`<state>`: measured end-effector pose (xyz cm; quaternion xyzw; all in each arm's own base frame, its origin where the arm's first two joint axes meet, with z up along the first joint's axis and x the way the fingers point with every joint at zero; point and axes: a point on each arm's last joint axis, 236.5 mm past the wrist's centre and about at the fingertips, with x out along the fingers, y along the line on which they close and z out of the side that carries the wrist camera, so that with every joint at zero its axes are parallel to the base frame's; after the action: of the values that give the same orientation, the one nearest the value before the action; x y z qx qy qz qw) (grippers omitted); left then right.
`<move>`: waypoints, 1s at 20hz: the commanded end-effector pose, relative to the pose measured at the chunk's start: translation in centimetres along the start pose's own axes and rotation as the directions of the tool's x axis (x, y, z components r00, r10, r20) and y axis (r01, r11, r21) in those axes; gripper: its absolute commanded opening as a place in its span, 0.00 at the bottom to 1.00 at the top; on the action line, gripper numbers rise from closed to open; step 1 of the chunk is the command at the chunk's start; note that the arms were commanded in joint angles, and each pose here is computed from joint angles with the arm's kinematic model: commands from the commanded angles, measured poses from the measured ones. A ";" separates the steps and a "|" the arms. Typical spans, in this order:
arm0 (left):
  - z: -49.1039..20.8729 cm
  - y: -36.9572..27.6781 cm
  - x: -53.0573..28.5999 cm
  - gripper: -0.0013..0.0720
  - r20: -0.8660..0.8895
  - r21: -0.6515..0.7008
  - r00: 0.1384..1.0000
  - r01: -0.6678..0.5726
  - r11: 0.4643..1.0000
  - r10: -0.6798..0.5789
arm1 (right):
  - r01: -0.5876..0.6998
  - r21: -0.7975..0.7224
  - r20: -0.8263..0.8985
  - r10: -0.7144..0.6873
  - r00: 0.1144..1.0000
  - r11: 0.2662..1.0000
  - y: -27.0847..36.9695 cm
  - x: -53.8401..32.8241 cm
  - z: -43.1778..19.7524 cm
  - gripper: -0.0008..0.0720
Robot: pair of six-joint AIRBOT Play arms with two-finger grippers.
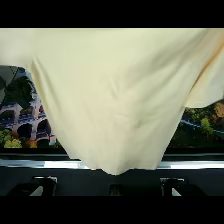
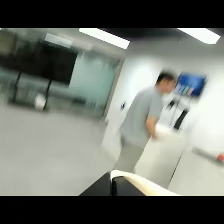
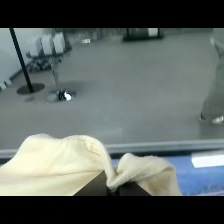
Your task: Fold the shirts.
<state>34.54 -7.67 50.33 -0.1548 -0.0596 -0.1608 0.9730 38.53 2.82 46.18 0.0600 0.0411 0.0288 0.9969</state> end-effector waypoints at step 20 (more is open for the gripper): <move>-47.7 18.6 11.4 0.05 -0.868 -0.042 0.479 -0.331 0.943 0.130 | 0.178 0.384 -0.739 0.187 0.647 0.906 2.1 25.2 -43.6 0.07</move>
<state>55.32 -9.30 2.93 -0.1612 0.4443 -0.0856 0.8771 60.01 11.40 1.64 0.2538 0.4546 0.0427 0.8527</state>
